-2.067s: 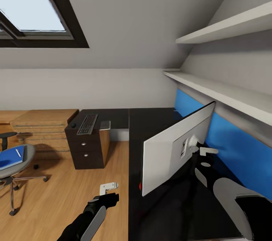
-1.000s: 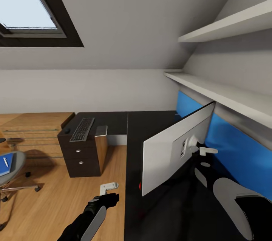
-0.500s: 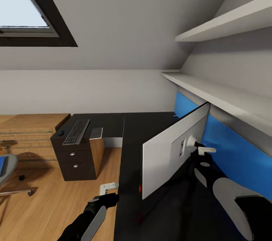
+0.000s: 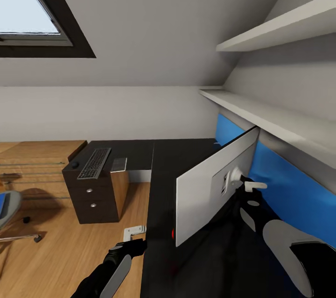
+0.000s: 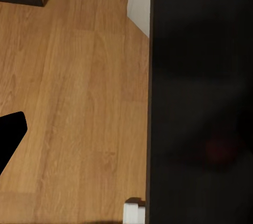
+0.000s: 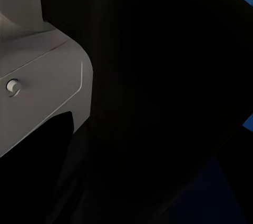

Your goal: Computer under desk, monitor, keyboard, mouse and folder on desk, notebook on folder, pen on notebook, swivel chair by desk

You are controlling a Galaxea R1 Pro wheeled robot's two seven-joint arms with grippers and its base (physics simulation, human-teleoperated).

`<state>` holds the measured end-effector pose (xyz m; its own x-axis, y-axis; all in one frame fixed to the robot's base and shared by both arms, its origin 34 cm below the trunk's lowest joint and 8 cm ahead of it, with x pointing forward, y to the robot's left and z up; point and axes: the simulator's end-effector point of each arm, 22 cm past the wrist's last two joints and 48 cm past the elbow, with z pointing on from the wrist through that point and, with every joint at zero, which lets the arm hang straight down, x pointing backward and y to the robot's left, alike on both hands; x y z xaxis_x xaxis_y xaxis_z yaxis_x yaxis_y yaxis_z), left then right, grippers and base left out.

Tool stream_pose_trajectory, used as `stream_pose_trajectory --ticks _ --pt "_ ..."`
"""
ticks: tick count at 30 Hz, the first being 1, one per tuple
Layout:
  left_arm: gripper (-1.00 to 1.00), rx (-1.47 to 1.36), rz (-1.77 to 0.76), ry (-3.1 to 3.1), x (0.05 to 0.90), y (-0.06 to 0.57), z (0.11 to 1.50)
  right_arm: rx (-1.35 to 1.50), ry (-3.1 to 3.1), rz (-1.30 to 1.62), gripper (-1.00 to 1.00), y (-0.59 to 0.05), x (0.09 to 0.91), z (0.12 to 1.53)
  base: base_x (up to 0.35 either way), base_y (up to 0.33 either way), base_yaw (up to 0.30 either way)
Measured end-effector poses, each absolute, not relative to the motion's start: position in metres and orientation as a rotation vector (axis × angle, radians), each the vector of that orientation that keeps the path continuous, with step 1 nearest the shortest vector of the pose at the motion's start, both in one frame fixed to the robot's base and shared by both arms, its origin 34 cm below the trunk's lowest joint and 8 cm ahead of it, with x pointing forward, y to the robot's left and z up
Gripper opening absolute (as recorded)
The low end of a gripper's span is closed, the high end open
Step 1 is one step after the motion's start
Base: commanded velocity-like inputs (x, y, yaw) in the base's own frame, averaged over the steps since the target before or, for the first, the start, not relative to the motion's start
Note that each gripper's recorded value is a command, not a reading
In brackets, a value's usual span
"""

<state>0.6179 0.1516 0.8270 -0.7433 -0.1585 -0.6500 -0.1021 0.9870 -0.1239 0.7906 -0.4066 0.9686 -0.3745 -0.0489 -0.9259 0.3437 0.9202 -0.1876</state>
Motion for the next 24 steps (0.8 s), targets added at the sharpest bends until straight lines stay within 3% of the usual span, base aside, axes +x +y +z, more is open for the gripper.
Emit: stream_pose_trajectory --ticks 24 --pt "1.0 -0.181 -0.101 2.415 0.618 0.1521 0.8268 0.247 1.912 -0.443 -1.0 -0.4124 0.7875 0.9681 0.0 0.031 0.0"
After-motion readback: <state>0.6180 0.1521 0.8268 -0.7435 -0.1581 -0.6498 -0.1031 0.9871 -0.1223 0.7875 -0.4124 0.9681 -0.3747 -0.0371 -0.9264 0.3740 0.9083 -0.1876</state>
